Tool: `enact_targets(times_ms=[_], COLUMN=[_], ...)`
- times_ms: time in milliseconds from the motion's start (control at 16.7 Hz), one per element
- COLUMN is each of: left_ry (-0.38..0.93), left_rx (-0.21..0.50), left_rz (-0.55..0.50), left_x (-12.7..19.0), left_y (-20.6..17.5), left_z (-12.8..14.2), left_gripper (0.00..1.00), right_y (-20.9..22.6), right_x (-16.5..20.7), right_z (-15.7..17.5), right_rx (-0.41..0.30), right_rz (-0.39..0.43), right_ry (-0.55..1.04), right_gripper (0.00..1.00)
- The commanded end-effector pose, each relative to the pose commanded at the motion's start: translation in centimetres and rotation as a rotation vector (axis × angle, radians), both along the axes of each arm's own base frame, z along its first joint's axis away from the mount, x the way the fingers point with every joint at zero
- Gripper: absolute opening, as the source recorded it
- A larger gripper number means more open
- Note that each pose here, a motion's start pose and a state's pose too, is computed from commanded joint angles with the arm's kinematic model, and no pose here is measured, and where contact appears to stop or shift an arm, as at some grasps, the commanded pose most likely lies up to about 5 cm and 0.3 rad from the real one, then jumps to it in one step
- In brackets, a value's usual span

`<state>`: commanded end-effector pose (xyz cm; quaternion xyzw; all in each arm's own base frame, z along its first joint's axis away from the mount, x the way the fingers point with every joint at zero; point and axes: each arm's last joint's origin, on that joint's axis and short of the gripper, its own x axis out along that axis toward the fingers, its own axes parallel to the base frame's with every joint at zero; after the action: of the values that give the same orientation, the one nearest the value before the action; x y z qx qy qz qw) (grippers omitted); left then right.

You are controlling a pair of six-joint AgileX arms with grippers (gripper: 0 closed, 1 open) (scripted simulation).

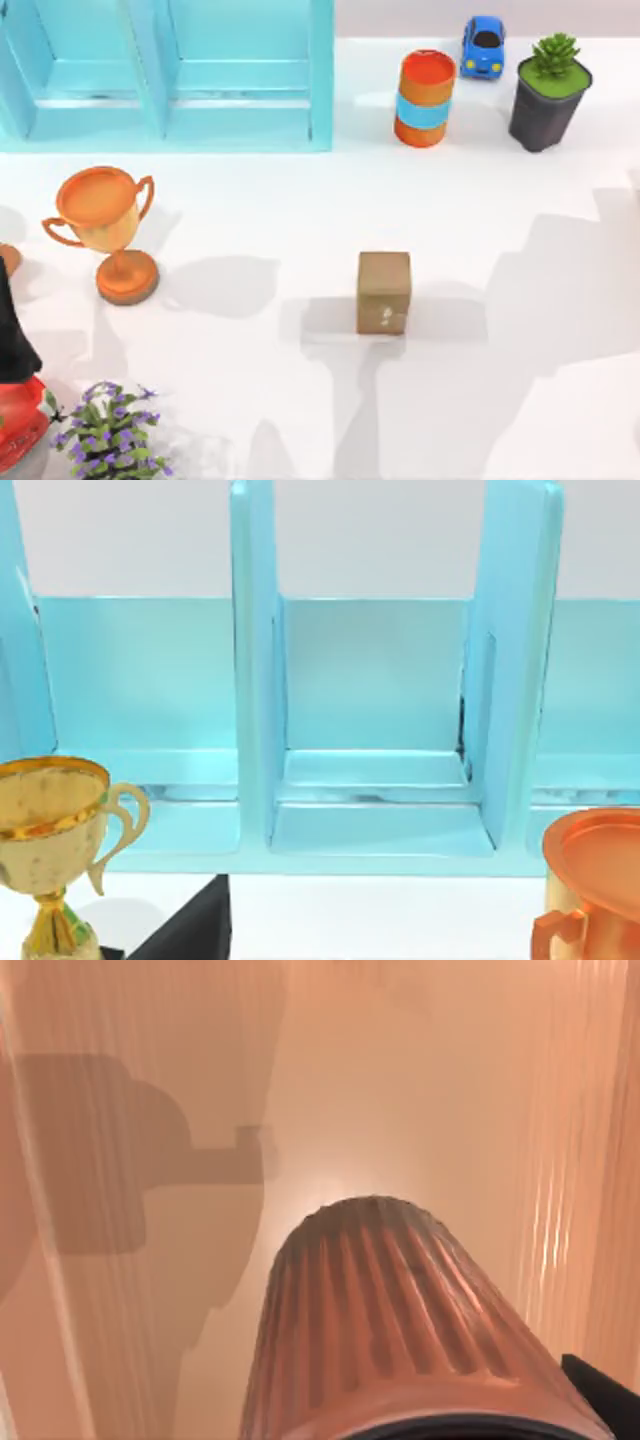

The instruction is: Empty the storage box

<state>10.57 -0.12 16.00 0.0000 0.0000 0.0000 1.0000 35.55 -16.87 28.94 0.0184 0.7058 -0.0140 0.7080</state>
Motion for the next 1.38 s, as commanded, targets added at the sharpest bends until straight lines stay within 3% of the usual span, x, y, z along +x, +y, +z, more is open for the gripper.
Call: enact_targets(times_ms=[240, 420, 600, 780, 1080, 1380], left_ry=[0.0, 0.0, 0.0, 0.0, 0.0, 0.0], left_rx=[0.0, 0.0, 0.0, 0.0, 0.0, 0.0], left_rz=[0.0, 0.0, 0.0, 0.0, 0.0, 0.0], left_x=[0.0, 0.0, 0.0, 0.0, 0.0, 0.0], left_y=[0.0, 0.0, 0.0, 0.0, 0.0, 0.0], left_z=[0.0, 0.0, 0.0, 0.0, 0.0, 0.0], left_gripper=[1.0, 1.0, 1.0, 1.0, 1.0, 1.0], right_y=[-0.1, 2.2, 8.2, 17.8, 33.0, 37.8], right_x=[0.0, 1.0, 2.5, 2.5, -3.9, -9.7], right_z=[-0.1, -1.3, -2.8, -4.4, -7.1, -8.8], right_rx=[0.002, 0.001, -0.012, -0.027, -0.077, -0.071], right_rz=[-0.006, -0.004, 0.002, 0.012, 0.03, 0.013], right_ry=[-0.002, 0.013, 0.021, 0.045, 0.06, -0.014], right_gripper=[0.0, 0.0, 0.0, 0.0, 0.0, 0.0])
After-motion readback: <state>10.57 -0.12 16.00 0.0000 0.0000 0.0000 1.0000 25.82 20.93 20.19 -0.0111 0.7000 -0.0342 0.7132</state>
